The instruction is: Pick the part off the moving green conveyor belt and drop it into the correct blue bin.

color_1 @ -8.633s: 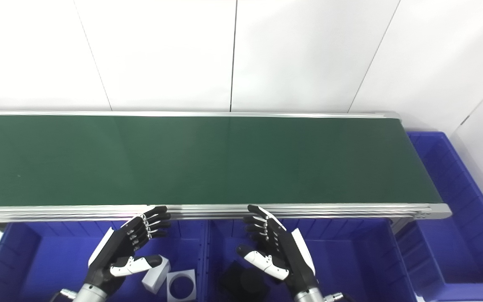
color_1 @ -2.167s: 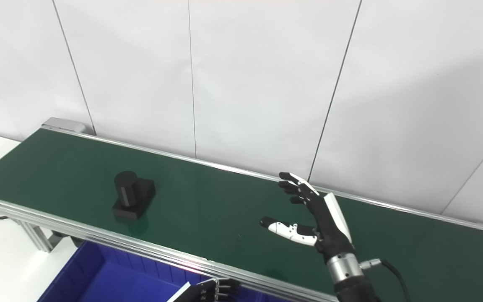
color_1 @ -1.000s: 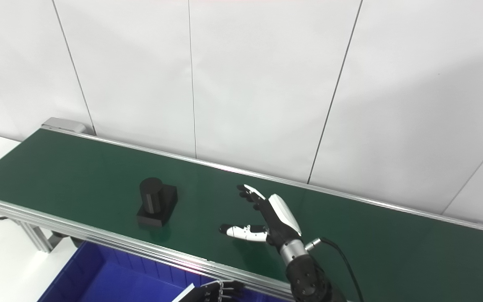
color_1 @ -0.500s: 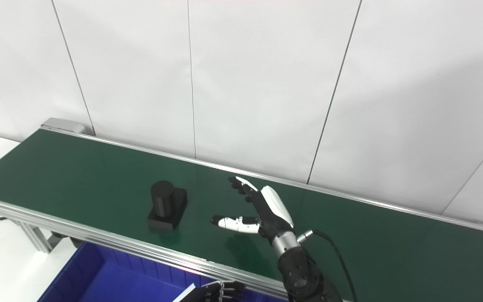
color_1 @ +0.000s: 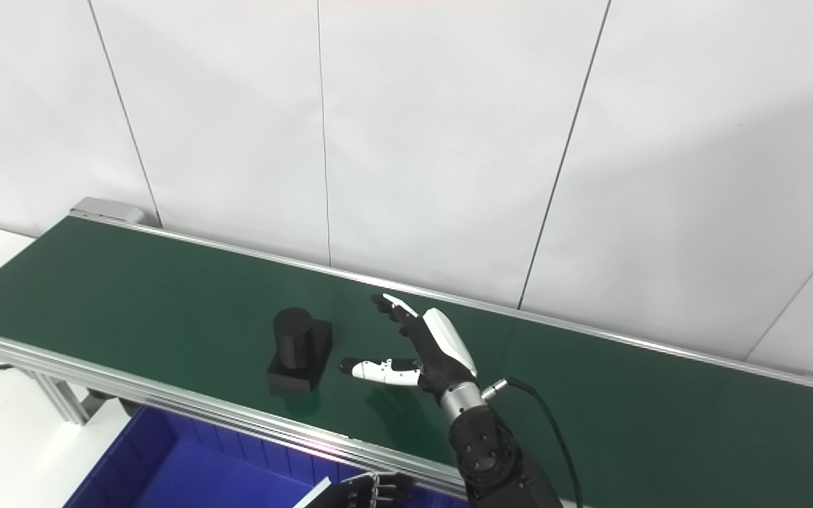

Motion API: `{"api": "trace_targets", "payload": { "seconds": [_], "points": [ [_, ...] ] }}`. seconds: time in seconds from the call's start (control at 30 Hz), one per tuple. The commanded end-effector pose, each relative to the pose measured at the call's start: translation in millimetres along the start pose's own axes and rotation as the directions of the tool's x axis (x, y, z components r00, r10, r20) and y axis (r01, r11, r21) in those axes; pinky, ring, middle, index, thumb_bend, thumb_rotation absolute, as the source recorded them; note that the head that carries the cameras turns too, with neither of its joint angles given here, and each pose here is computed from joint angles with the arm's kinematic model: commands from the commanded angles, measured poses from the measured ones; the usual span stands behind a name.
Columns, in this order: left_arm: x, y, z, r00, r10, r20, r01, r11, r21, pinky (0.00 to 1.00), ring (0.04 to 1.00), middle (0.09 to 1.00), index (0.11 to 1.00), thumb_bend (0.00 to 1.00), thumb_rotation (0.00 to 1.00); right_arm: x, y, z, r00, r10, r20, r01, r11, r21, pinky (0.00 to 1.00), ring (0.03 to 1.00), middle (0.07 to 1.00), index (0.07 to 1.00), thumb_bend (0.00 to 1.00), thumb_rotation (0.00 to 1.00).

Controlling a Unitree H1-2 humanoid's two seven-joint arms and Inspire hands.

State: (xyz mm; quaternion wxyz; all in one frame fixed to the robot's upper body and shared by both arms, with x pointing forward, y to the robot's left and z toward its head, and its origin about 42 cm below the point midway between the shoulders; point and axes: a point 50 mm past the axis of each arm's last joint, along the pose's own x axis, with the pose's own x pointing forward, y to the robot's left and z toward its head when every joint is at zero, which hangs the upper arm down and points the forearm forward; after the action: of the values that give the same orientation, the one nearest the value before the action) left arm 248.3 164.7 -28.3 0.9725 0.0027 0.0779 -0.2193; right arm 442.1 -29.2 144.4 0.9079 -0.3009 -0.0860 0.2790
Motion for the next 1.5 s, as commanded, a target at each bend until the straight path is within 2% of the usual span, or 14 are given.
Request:
{"api": "trace_targets", "payload": {
  "seconds": [0.0, 0.17, 0.37, 0.6, 0.93, 1.23, 1.3, 1.47],
  "points": [
    [8.0, -4.2, 13.1, 0.997, -0.006, 0.074, 0.005, 1.000, 0.017, 0.71, 0.744, 0.779, 0.819, 0.99, 0.20, 17.1, -9.4, 34.4, 0.990, -0.033, 0.135, 0.035, 0.999, -0.013, 0.82, 0.887, 0.881, 0.891, 0.73, 0.42],
    [7.7, -10.0, 13.8, 0.997, -0.015, 0.079, 0.013, 1.000, 0.019, 0.72, 0.749, 0.783, 0.819, 1.00, 0.24, 19.9, -5.2, 33.2, 0.992, -0.017, 0.127, 0.021, 0.999, -0.030, 0.81, 0.878, 0.878, 0.887, 0.74, 0.44],
    [7.1, -16.8, 14.3, 0.996, -0.018, 0.083, 0.017, 1.000, 0.017, 0.72, 0.745, 0.774, 0.815, 1.00, 0.22, 23.2, -0.3, 31.6, 0.994, -0.008, 0.110, 0.011, 1.000, -0.028, 0.80, 0.868, 0.861, 0.878, 0.75, 0.41],
    [5.1, -22.6, 15.5, 0.995, -0.034, 0.089, 0.032, 0.999, 0.023, 0.74, 0.760, 0.780, 0.818, 0.99, 0.23, 23.9, 5.3, 27.0, 0.995, 0.012, 0.103, -0.007, 0.999, -0.050, 0.81, 0.872, 0.870, 0.886, 0.76, 0.43],
    [1.5, -29.5, 20.4, 0.993, -0.041, 0.112, 0.038, 0.999, 0.031, 0.69, 0.735, 0.759, 0.793, 1.00, 0.22, 27.5, 15.4, 27.2, 0.996, 0.017, 0.093, -0.014, 0.999, -0.040, 0.79, 0.863, 0.859, 0.871, 0.79, 0.41],
    [-3.6, -34.1, 22.5, 0.992, -0.039, 0.124, 0.035, 0.999, 0.035, 0.66, 0.703, 0.733, 0.783, 1.00, 0.21, 28.3, 24.4, 22.5, 0.998, 0.029, 0.057, -0.027, 0.999, -0.033, 0.78, 0.857, 0.858, 0.870, 0.80, 0.37],
    [-5.3, -35.2, 22.6, 0.991, -0.037, 0.125, 0.033, 0.999, 0.037, 0.66, 0.705, 0.737, 0.786, 1.00, 0.24, 28.0, 27.1, 19.7, 0.998, 0.029, 0.050, -0.028, 0.999, -0.029, 0.78, 0.856, 0.858, 0.867, 0.80, 0.36],
    [-9.8, -38.1, 23.0, 0.991, -0.038, 0.131, 0.035, 0.999, 0.028, 0.68, 0.718, 0.745, 0.777, 1.00, 0.24, 26.7, 31.9, 15.9, 0.999, 0.026, 0.039, -0.025, 1.000, -0.015, 0.78, 0.852, 0.844, 0.851, 0.80, 0.31]
  ]
}}
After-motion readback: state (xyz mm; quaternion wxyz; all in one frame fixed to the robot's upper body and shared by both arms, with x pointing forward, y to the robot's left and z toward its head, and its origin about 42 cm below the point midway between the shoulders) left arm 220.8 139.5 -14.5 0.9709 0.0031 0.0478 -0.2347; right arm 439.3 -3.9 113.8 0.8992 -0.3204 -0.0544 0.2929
